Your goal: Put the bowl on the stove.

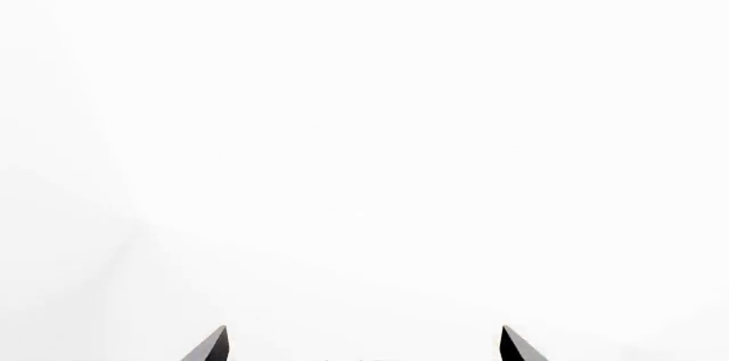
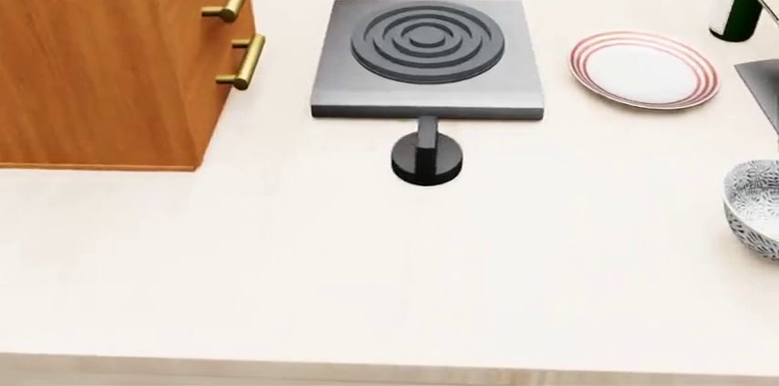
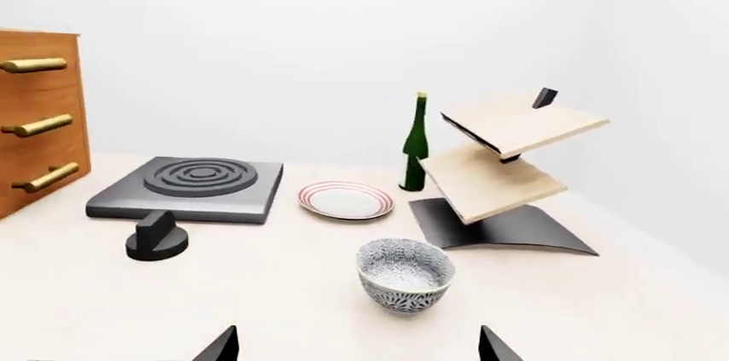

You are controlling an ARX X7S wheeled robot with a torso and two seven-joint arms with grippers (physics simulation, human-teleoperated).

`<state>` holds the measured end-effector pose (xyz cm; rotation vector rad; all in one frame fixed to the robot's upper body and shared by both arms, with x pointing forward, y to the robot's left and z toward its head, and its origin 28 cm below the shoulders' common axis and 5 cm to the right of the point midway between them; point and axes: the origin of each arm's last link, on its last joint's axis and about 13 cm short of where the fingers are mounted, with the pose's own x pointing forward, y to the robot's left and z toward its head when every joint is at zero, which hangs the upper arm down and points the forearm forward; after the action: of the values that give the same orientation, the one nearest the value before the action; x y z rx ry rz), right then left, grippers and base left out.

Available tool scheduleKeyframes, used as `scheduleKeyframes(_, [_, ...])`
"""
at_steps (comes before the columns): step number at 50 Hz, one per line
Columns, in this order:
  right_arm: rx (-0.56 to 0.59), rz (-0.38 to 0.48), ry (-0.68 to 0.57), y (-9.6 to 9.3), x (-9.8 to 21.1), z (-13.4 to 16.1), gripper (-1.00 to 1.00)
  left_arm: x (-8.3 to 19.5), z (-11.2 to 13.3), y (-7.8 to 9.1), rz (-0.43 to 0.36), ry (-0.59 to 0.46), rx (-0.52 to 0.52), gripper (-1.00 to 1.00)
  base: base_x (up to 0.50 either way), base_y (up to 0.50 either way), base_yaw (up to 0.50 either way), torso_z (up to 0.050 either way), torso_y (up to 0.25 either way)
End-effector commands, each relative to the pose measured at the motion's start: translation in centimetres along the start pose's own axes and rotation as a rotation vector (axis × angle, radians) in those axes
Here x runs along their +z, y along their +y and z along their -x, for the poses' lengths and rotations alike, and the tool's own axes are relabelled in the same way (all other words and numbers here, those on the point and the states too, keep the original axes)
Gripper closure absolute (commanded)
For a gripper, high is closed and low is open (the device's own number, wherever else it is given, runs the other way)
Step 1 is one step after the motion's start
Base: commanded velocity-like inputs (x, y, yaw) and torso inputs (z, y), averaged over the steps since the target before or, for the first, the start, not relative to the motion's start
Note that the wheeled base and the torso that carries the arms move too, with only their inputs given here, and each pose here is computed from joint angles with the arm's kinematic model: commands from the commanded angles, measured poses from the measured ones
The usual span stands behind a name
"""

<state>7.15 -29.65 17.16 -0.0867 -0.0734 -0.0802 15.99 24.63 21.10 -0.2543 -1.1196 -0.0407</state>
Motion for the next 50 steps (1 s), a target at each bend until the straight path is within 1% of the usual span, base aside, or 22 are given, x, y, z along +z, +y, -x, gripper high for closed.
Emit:
scheduleKeyframes(1, [0.039, 0.010, 0.026, 0.5, -0.1, -0.3, -1.00, -0.1, 0.0, 0.1, 0.013, 0.009, 0.019, -1.00, 0.00, 0.50, 0.00, 0.000, 0.000])
scheduleKeyframes(5, [0.031, 0.010, 0.041, 0.5, -0.5, -0.3, -1.00, -0.1, 0.0, 0.2, 0.018, 0.011, 0.025, -1.00, 0.00, 0.00, 0.00, 0.000, 0.000])
scheduleKeyframes(7, [0.034, 0.032, 0.061, 0.5, -0.7, -0.4, -1.00, -0.1, 0.0, 0.1, 0.020, 0.011, 0.026, -1.00, 0.00, 0.00, 0.00, 0.000, 0.000])
scheduleKeyframes(11, [0.048, 0.025, 0.073, 0.6, -0.7, -0.3, -1.00, -0.1, 0.0, 0.1, 0.019, 0.012, 0.024, -1.00, 0.00, 0.00, 0.00, 0.000, 0.000])
scheduleKeyframes(15, [0.061, 0.029, 0.062, 0.7, -0.6, -0.4, -1.00, -0.2, 0.0, 0.1, 0.019, 0.011, 0.024, -1.00, 0.00, 0.00, 0.00, 0.000, 0.000])
scheduleKeyframes(20, [0.074, -0.002, 0.037, 0.6, -0.5, -0.2, -1.00, -0.2, 0.1, 0.1, 0.016, 0.014, 0.018, -1.00, 0.03, 0.00, 0.00, 0.000, 0.000])
scheduleKeyframes(21, [0.072, -0.013, 0.030, 0.5, -0.5, -0.2, -1.00, -0.2, 0.1, 0.1, 0.016, 0.013, 0.018, -1.00, 0.50, 0.06, 0.00, 0.000, 0.000])
scheduleKeyframes(23, [0.079, -0.004, 0.049, 0.6, -0.7, -0.3, -1.00, -0.3, 0.1, 0.1, 0.016, 0.014, 0.019, -1.00, 0.50, 0.06, 0.00, 0.000, 0.000])
scheduleKeyframes(50, [0.069, -0.021, 0.081, 0.5, -1.9, -0.1, -1.00, -0.4, 0.2, 0.1, 0.014, 0.021, 0.018, -1.00, 0.50, 0.06, 0.00, 0.000, 0.000])
